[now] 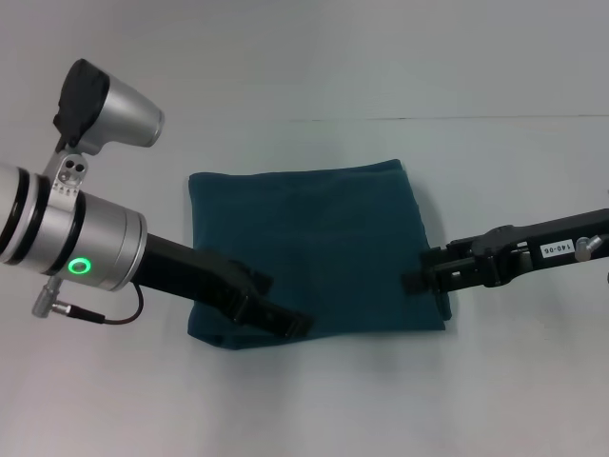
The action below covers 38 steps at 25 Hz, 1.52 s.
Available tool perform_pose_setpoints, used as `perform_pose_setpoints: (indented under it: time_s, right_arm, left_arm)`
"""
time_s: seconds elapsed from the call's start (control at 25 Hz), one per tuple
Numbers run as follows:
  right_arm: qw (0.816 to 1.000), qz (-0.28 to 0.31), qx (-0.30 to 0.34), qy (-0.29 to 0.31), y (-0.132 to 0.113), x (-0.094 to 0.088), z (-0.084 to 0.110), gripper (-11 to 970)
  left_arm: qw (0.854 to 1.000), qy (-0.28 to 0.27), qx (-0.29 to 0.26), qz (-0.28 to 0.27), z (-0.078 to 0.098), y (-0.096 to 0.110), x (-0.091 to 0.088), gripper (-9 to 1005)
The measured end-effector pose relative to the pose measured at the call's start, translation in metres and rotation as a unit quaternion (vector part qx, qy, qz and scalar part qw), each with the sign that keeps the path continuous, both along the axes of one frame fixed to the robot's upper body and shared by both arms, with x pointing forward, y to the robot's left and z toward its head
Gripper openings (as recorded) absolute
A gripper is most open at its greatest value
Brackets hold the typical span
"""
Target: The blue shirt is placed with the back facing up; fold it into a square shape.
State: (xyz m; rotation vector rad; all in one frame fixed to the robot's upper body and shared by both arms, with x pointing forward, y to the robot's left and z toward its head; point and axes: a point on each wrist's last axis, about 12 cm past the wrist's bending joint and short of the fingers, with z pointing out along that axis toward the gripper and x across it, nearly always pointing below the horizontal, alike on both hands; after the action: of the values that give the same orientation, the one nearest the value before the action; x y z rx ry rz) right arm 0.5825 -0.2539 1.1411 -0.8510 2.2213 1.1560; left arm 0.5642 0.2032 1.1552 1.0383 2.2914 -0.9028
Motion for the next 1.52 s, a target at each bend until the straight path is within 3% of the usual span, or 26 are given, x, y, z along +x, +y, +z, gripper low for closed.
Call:
perform_pose_setpoints:
  time_s: [1.52]
  right_arm:
    - [1.0, 0.021, 0.017, 0.009, -0.003, -0.0069, 0.0038, 797]
  left_arm:
    - [1.0, 0.001, 0.002, 0.01, -0.0008, 0.0017, 0.0011, 934]
